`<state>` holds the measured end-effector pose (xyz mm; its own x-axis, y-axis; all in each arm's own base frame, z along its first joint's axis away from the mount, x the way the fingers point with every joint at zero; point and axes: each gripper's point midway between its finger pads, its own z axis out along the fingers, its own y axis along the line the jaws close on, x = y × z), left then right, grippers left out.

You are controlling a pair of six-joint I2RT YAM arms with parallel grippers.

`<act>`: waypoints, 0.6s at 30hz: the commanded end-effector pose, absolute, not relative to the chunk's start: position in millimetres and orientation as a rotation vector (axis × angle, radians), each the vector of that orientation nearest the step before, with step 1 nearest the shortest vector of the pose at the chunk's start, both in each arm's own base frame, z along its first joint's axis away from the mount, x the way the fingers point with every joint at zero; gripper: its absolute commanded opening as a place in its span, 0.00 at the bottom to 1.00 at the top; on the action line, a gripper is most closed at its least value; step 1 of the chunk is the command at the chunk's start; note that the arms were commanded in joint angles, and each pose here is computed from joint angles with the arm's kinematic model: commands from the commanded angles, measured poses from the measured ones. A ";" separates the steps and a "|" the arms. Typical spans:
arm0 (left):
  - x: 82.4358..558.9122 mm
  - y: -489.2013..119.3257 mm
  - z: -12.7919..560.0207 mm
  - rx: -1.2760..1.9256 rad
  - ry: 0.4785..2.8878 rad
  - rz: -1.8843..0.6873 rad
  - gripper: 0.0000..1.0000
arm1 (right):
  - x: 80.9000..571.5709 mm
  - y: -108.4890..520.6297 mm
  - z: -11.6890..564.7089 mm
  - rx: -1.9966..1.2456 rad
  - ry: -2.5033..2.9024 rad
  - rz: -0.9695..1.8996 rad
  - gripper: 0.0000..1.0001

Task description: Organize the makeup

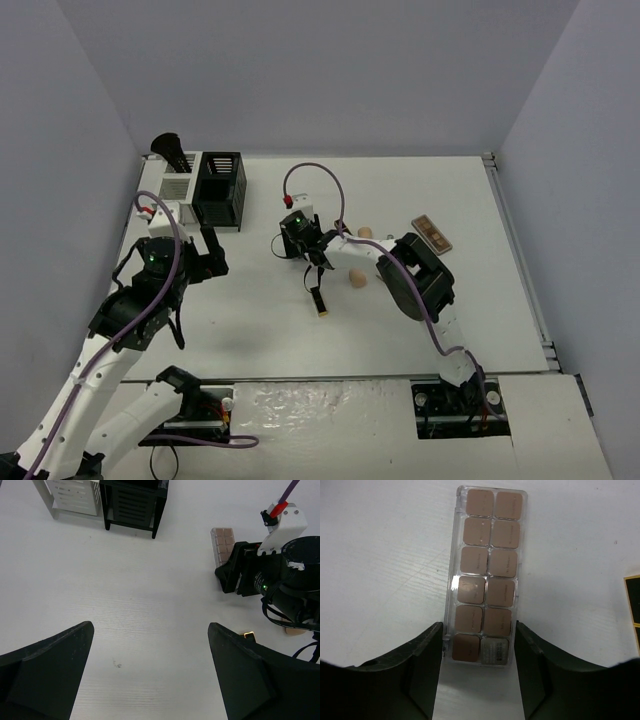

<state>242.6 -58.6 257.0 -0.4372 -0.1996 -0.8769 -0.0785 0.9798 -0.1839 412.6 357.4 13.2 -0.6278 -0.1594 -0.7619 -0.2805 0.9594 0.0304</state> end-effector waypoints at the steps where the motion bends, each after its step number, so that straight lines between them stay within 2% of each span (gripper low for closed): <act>1: 254.8 -69.1 270.8 -0.211 1.977 -0.208 0.97 | 410.3 358.8 12.9 -0.350 2.262 0.210 0.29; 4: 256.7 -73.7 267.9 -0.220 1.982 -0.233 0.97 | 403.2 359.0 20.9 -0.367 2.247 0.247 0.10; 5: 257.5 -74.9 266.8 -0.227 1.982 -0.240 0.97 | 400.9 359.5 25.5 -0.369 2.233 0.263 0.07; 10: 263.1 -82.9 263.3 -0.267 1.975 -0.297 0.97 | 379.1 365.8 65.5 -0.404 2.118 0.397 0.01; 18: 275.0 -95.3 266.9 -0.321 1.953 -0.378 0.97 | 321.9 376.3 152.7 -0.474 1.830 0.567 0.00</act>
